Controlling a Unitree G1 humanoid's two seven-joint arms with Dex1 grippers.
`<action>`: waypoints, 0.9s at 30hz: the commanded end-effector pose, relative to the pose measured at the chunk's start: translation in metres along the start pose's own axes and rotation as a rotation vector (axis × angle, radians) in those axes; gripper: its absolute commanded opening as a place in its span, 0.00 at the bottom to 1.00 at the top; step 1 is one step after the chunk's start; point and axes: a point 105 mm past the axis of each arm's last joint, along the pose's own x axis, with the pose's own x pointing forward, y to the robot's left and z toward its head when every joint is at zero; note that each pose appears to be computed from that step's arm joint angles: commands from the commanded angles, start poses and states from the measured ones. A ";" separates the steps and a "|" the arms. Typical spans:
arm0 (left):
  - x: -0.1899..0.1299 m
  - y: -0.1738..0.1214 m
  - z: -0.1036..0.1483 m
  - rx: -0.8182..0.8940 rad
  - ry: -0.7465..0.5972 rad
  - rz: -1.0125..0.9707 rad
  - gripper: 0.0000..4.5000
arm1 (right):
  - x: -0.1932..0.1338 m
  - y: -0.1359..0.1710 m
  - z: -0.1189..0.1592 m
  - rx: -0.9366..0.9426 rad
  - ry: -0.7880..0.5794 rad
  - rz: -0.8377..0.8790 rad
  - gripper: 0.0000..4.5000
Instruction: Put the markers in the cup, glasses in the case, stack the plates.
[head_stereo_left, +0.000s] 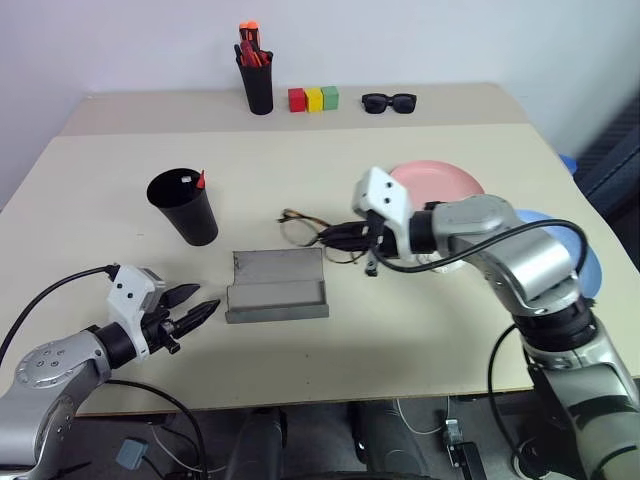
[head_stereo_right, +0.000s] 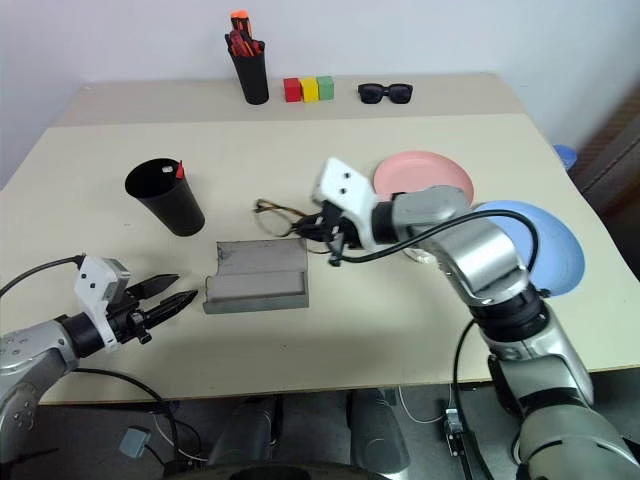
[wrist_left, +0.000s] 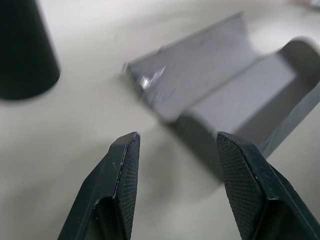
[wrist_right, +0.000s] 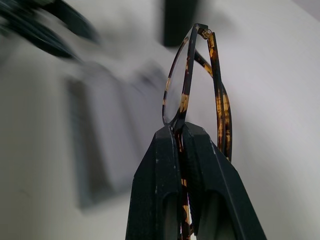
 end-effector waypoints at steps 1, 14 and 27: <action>-0.010 0.006 0.008 0.051 -0.009 0.025 0.55 | 0.023 0.008 0.000 -0.033 0.008 0.123 0.02; -0.014 -0.011 0.020 0.109 -0.010 -0.026 0.55 | 0.045 0.016 -0.028 0.076 0.081 0.248 0.08; 0.039 -0.015 0.063 0.143 -0.114 -0.140 0.25 | 0.008 -0.005 -0.003 -0.007 -0.041 0.038 0.77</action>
